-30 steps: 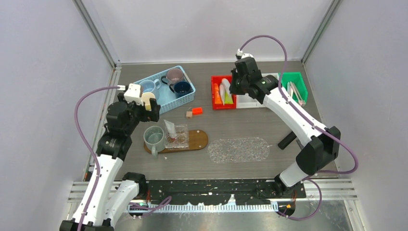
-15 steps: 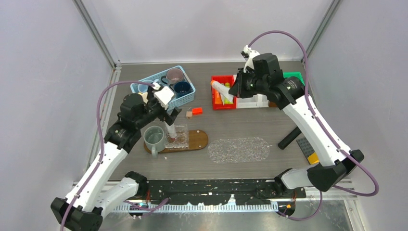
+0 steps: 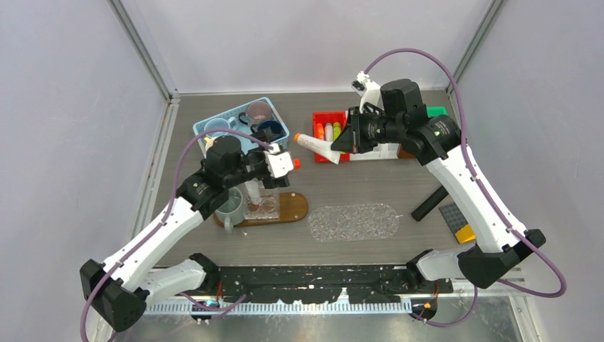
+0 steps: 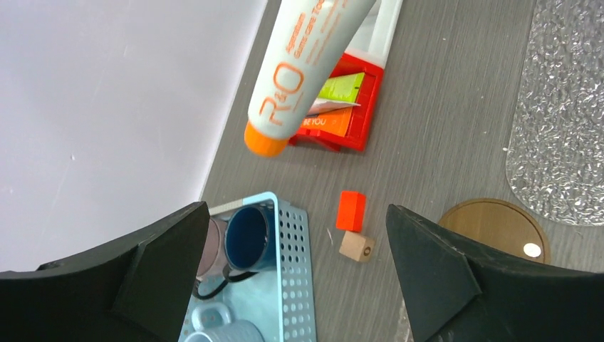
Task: Prepare toiletry sets of a toothbrush and toothpaste on the tray
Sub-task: Pick up the toothpaste from the storage box.
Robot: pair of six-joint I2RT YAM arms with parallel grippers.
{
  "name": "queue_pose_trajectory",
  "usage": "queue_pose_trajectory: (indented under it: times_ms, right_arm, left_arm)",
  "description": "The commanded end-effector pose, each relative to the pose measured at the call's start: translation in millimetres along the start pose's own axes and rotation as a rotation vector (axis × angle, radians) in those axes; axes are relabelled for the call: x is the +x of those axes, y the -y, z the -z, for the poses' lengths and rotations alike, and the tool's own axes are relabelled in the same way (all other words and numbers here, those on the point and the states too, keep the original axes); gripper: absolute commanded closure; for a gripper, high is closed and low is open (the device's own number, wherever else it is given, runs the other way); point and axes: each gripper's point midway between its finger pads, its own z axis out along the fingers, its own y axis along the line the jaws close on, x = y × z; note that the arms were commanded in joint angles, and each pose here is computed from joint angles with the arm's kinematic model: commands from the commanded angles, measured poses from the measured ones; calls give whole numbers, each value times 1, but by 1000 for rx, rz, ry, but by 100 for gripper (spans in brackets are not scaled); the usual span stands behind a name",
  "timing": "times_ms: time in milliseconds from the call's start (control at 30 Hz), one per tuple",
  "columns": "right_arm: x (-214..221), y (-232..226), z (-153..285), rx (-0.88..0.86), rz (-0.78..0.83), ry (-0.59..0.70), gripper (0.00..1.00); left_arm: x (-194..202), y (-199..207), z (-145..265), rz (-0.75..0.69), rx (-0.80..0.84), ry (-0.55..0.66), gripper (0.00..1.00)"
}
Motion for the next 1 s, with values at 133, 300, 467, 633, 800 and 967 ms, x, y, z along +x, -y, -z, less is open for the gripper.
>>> queue_pose_trajectory:
  times_ms: [133, 300, 467, 633, 800, 967]
  right_arm:
    - [-9, -47, 30, -206, 83, 47, 99]
    - [-4, -58, 37, -273, 101, 32, 99]
    - [2, -63, 38, -312, 109, 13, 99]
    - [6, -63, 36, -326, 111, -3, 99]
    - [8, -62, 34, -334, 108, -15, 99]
    - [8, -64, 33, -348, 105, -15, 99]
  left_arm:
    - [-26, -20, -18, -108, -42, 85, 9]
    - [-21, -20, -23, -109, -41, 69, 18]
    - [-19, -20, -25, -108, -43, 64, 26]
    - [-23, -20, -24, -106, -38, 77, 41]
    - [-29, -14, -22, -102, -9, 106, 46]
    - [-33, -8, -20, -98, 20, 128, 55]
